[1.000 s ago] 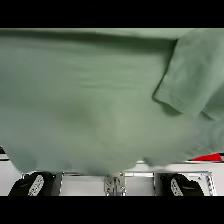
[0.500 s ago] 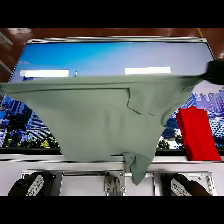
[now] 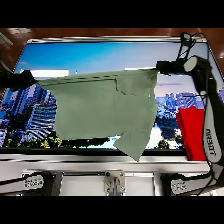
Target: Fold the shirts.
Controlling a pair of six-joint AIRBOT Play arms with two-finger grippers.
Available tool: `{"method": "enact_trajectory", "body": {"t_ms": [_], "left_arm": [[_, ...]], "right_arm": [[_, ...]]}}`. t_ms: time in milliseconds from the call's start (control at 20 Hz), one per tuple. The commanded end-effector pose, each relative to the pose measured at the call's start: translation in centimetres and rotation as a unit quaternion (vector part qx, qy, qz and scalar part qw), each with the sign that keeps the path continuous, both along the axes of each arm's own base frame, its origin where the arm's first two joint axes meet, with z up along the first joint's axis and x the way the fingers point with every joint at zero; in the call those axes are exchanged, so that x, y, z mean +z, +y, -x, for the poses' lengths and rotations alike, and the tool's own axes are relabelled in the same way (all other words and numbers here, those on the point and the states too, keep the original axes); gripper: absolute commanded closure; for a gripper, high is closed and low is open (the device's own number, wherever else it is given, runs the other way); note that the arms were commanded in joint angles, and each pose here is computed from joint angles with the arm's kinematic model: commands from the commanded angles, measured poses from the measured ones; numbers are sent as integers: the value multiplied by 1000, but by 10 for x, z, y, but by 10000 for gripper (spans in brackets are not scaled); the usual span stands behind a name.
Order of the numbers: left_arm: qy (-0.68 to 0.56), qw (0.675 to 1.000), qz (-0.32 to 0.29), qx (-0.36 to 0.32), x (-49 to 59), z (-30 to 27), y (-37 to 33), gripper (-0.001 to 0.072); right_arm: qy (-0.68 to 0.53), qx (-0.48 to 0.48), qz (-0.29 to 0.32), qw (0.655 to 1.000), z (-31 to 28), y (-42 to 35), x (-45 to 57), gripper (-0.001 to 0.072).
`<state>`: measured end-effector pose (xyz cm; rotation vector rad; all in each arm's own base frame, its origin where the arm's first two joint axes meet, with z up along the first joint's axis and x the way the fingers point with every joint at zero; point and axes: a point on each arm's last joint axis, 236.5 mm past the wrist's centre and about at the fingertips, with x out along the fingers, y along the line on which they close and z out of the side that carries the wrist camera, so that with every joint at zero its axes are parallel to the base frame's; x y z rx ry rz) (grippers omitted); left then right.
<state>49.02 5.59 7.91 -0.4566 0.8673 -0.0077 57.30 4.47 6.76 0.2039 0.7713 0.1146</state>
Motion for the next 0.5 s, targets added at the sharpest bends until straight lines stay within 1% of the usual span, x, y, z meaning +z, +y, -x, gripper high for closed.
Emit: {"method": "enact_trajectory", "body": {"t_ms": [0, 150, 350, 450], "left_arm": [[-2, 1000, 19, -14, -48, -55, -8, 667], [18, 999, 21, -23, -88, -69, -21, 667], [60, 997, 29, -44, -120, -60, -34, 667], [93, 992, 6, -91, -122, -40, -33, 667]], "right_arm": [[-33, -24, -23, 999, -37, 15, -40, 652], [22, -29, -37, 999, -30, 19, -86, 652], [76, -16, -35, 996, -11, 21, -106, 651], [129, 2, -12, 992, 16, 10, -106, 651]]}}
